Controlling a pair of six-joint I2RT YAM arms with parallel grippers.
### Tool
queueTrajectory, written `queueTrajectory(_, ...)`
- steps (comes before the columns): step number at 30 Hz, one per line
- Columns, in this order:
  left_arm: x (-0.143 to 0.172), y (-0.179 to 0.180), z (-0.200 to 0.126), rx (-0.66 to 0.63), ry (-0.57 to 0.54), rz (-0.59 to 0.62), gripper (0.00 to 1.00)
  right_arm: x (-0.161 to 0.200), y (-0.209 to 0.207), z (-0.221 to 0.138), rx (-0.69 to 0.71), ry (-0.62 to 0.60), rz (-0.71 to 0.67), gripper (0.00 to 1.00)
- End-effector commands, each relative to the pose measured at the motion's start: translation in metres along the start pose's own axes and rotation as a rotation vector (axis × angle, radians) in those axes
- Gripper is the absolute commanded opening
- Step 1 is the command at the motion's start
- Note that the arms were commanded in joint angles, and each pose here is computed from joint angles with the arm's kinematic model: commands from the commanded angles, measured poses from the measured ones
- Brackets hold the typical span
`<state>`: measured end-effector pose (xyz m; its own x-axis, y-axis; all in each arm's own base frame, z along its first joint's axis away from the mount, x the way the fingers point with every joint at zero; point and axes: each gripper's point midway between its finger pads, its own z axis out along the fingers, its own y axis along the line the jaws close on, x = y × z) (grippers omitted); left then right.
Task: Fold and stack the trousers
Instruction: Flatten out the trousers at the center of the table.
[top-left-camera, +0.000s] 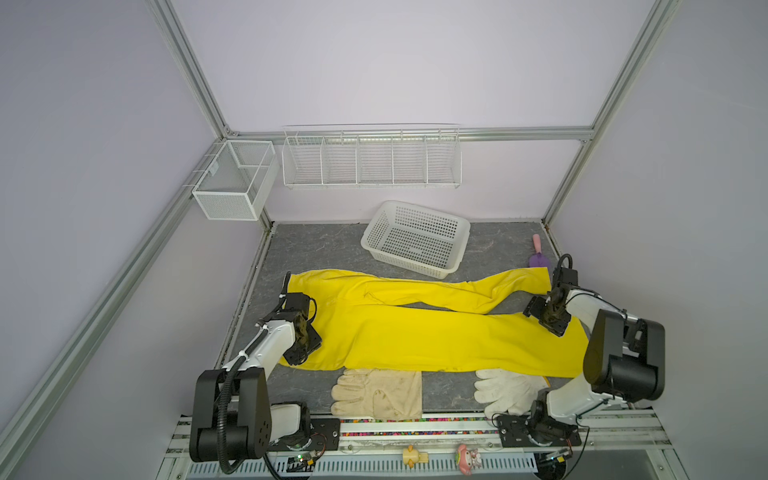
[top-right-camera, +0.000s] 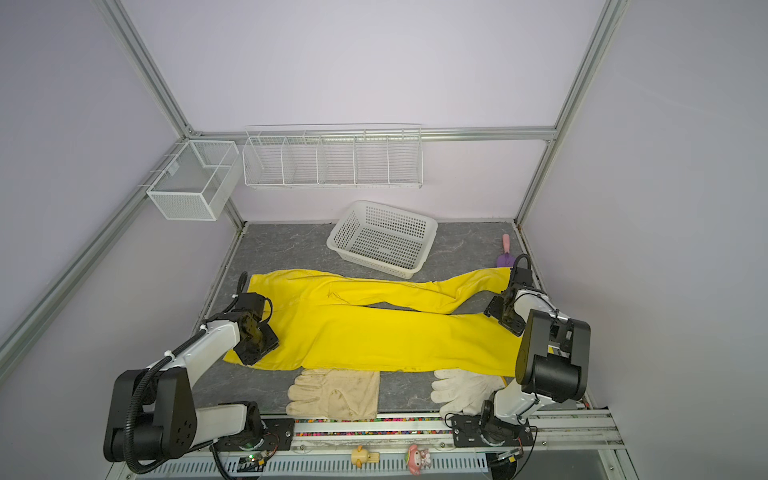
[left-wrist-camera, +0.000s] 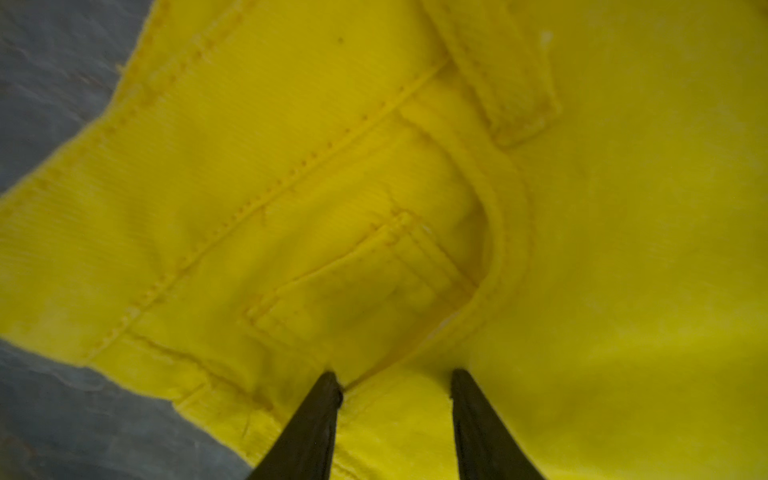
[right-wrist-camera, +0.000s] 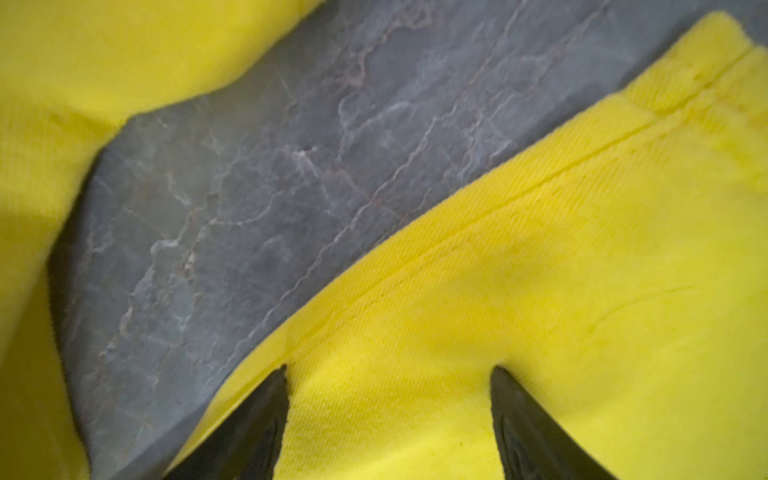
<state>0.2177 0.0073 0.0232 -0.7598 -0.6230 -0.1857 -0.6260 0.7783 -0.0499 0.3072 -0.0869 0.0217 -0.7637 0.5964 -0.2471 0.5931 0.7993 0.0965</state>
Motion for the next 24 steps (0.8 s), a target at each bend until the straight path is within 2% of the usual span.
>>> queueTrajectory(1, -0.002, 0.005, -0.011, -0.001, -0.017, -0.049, 0.45, -0.002, 0.003, -0.005, -0.015, 0.021, -0.028, 0.81)
queueTrajectory(7, -0.034, -0.011, -0.055, 0.042, -0.102, -0.002, 0.51, -0.016, 0.039, -0.058, -0.163, -0.054, -0.123, 0.82)
queueTrajectory(10, -0.052, -0.036, -0.078, 0.136, -0.134, 0.028, 0.55, -0.015, 0.068, -0.083, -0.255, -0.091, -0.202, 0.82)
queueTrajectory(13, -0.066, -0.071, -0.094, 0.277, -0.142, 0.073, 0.64, -0.011, 0.097, -0.099, -0.335, -0.095, -0.241, 0.82)
queueTrajectory(16, -0.08, -0.099, -0.097, 0.378, -0.148, 0.061, 0.69, -0.009, 0.123, -0.103, -0.404, -0.093, -0.211, 0.82)
queueTrajectory(19, -0.098, -0.129, -0.096, 0.466, -0.151, 0.053, 0.7, -0.011, 0.145, -0.096, -0.409, -0.081, -0.238, 0.84)
queueTrajectory(24, -0.12, -0.171, -0.083, 0.536, -0.129, 0.06, 0.71, -0.027, 0.179, -0.081, -0.444, -0.111, -0.297, 0.82)
